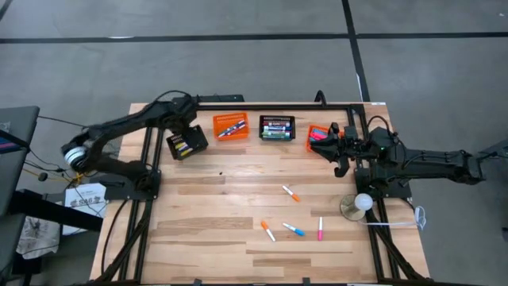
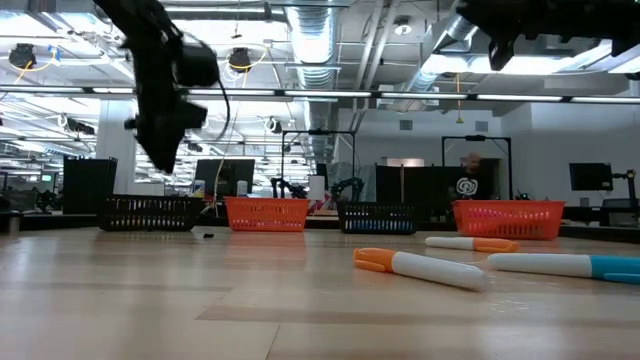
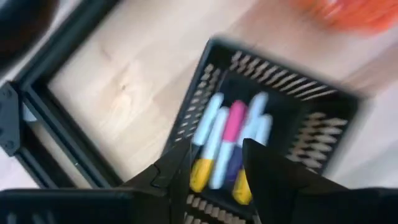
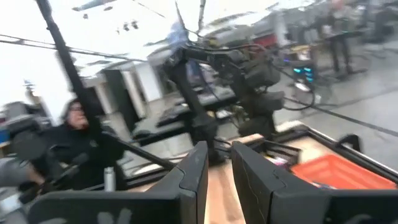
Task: Pick & Place Markers
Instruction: Put the bottom white orange marker into the left black bin
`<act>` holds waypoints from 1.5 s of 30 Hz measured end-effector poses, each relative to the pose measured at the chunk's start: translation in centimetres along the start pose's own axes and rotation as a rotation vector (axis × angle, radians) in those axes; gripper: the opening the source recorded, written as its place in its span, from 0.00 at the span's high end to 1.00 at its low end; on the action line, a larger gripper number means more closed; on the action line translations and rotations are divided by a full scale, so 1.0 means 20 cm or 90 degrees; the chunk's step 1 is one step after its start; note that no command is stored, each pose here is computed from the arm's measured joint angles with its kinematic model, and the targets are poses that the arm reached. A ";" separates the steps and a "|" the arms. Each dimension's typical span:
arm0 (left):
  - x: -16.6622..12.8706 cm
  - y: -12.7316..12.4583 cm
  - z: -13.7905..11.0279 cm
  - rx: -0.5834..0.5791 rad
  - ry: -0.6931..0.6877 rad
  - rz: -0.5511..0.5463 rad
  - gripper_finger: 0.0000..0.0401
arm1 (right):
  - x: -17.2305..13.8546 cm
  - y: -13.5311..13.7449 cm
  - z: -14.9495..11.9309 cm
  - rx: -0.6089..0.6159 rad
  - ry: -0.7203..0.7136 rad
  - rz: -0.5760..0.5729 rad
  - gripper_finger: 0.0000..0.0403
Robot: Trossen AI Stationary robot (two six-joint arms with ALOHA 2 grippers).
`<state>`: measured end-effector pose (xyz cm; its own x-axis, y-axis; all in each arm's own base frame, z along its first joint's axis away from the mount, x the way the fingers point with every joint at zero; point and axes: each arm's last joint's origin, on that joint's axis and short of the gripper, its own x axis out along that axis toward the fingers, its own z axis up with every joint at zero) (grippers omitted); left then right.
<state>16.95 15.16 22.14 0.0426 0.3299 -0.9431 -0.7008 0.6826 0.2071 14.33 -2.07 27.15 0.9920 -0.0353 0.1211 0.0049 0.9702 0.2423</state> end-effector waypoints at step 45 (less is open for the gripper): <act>-0.63 -1.34 -0.31 -0.090 -0.486 -0.773 0.72 | -0.31 0.06 -0.16 0.036 -0.072 0.182 0.84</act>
<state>30.88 -11.39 26.89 0.9848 -0.1055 -0.1382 -0.0163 0.7353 -0.6775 8.51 0.12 23.64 0.9320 0.2072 0.2974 -0.2819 0.9301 0.2355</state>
